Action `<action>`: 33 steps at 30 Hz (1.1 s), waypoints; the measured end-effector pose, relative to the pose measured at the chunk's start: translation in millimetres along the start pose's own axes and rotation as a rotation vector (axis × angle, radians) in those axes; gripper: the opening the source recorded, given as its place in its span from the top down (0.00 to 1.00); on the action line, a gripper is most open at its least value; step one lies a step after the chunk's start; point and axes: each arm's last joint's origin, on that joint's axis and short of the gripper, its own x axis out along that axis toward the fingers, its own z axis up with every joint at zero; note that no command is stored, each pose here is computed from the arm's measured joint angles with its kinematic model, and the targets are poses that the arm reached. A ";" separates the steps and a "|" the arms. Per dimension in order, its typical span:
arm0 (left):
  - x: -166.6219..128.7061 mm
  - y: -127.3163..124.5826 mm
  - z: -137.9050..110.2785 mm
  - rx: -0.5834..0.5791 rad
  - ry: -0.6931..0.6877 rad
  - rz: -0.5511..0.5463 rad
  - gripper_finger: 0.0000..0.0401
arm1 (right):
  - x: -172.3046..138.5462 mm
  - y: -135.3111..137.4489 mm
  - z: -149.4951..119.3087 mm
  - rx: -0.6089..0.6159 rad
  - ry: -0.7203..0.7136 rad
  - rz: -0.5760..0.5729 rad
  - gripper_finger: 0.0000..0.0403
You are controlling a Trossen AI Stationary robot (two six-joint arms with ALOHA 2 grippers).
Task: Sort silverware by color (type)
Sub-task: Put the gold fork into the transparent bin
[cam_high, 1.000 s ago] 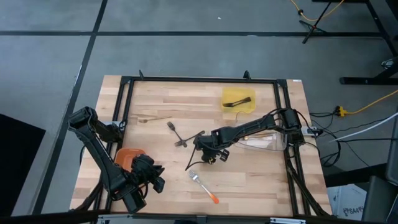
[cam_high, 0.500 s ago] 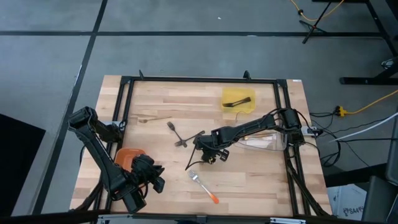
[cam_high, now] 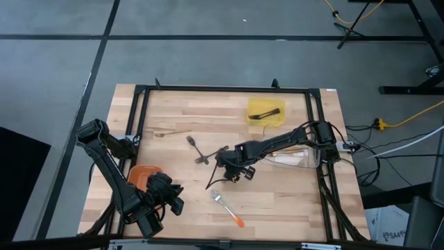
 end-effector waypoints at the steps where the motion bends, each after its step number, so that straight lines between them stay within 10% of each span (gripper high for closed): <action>1: 0.1 0.0 0.1 0.000 0.000 0.000 0.83 | -3.2 -2.1 1.5 0.013 0.001 -0.003 1.00; 24: 0.1 0.6 2.6 0.017 -0.068 -0.017 0.83 | -113.1 -48.5 36.3 0.163 -0.028 -0.042 1.00; 33: 11.9 -4.3 15.7 0.190 -0.168 -0.004 0.83 | -132.1 -42.7 32.5 0.287 0.044 0.038 1.00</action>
